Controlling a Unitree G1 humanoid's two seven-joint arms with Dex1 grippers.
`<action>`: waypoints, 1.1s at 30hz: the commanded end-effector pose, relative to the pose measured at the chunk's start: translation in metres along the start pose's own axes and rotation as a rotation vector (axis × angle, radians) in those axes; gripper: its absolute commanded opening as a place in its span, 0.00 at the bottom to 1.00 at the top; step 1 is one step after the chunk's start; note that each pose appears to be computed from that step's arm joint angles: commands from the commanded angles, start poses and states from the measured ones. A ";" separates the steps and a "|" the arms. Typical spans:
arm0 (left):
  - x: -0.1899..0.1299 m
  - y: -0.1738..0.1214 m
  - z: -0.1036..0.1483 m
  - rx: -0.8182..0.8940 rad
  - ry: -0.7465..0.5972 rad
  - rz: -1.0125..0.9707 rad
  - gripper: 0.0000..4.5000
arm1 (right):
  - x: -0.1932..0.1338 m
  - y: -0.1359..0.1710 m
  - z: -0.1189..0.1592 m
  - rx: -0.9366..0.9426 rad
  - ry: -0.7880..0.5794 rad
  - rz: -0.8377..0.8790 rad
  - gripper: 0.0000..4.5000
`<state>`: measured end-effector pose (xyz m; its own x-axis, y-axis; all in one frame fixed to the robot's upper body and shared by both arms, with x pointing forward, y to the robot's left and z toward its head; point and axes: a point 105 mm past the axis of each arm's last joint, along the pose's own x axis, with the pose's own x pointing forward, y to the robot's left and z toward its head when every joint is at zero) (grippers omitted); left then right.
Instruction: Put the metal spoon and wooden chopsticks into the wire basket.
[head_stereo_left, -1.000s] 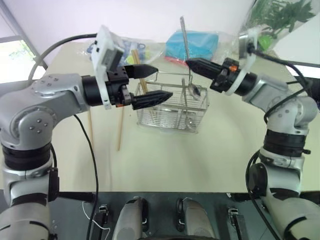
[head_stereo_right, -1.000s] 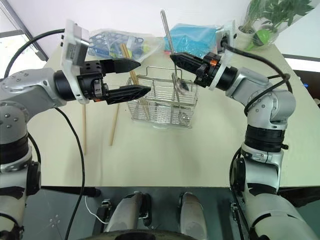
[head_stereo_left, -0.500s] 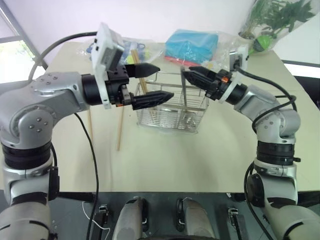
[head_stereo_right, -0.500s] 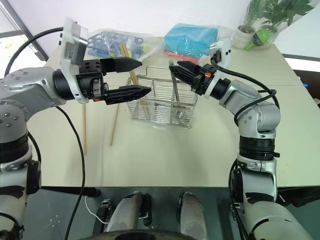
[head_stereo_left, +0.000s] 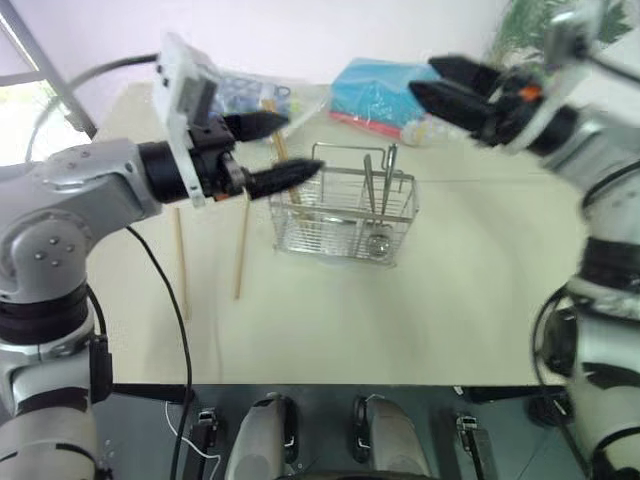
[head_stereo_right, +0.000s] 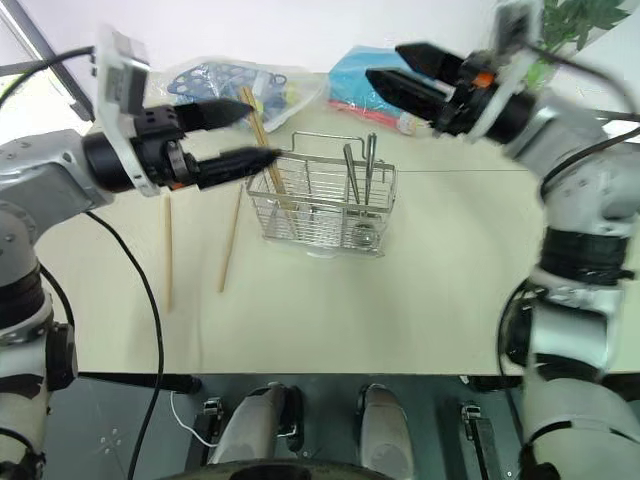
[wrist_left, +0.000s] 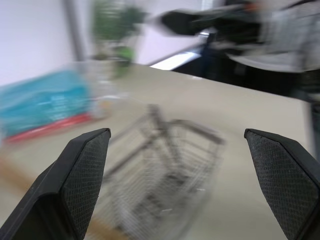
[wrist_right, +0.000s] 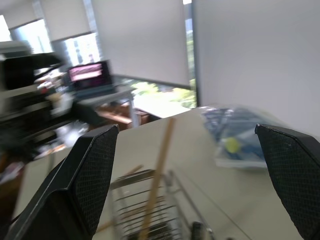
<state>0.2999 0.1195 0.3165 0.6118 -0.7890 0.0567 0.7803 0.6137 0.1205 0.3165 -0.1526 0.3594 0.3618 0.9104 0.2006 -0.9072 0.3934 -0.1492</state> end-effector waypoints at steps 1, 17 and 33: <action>-0.017 0.034 0.010 -0.035 -0.014 0.266 1.00 | -0.006 0.032 0.006 -0.035 0.084 0.207 0.99; -0.081 0.124 -0.136 -0.630 0.507 1.165 1.00 | -0.032 0.081 -0.069 0.041 0.362 0.449 0.99; -0.076 0.146 -0.189 -0.709 0.776 1.129 1.00 | -0.036 0.094 -0.082 0.063 0.378 0.414 0.99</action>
<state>0.3910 0.2665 0.1393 0.6421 0.1247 -0.7564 -0.3397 0.9308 -0.1350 0.2426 -0.1381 0.2502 0.0188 0.9743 -0.2245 -0.9993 0.0113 -0.0345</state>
